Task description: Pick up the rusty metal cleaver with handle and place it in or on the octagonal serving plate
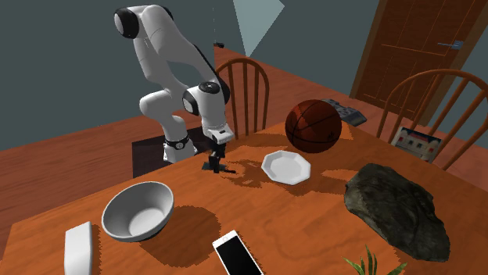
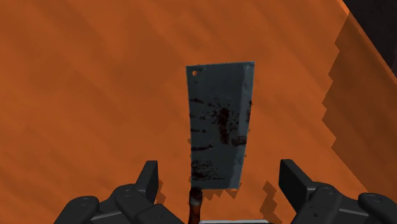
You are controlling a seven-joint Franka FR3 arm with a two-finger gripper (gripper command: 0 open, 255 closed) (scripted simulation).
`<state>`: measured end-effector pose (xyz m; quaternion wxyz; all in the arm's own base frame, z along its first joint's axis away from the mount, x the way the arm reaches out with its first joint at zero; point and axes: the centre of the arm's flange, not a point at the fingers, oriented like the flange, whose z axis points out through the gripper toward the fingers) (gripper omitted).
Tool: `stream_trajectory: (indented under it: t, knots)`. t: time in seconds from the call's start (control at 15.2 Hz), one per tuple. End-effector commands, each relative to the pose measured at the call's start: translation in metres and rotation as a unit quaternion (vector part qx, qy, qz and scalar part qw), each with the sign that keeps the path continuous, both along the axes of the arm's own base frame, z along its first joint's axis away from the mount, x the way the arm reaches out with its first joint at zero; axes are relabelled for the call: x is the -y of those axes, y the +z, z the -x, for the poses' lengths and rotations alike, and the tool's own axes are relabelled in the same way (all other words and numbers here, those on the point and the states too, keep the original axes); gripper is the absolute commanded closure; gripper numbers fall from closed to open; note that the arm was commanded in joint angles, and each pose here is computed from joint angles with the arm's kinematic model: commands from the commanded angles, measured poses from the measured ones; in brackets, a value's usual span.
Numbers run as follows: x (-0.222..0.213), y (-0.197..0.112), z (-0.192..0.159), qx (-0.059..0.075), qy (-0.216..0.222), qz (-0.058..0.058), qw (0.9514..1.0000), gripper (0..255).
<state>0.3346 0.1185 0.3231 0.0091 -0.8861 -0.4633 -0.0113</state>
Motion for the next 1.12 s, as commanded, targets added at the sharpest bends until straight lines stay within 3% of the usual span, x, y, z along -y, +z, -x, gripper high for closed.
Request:
stream_trajectory:
  t: [0.0,0.59,0.66,1.06]
  knots:
    - [-0.0006,-0.0106,0.0002,0.000,0.000,0.000,1.0000,0]
    - [-0.0006,-0.0136,0.0002,0.000,0.000,0.000,1.0000,0]
    - [-0.0006,-0.0136,0.0002,0.000,0.000,0.000,1.0000,255]
    - [0.0025,-0.0144,-0.0008,0.000,0.000,0.000,1.0000,255]
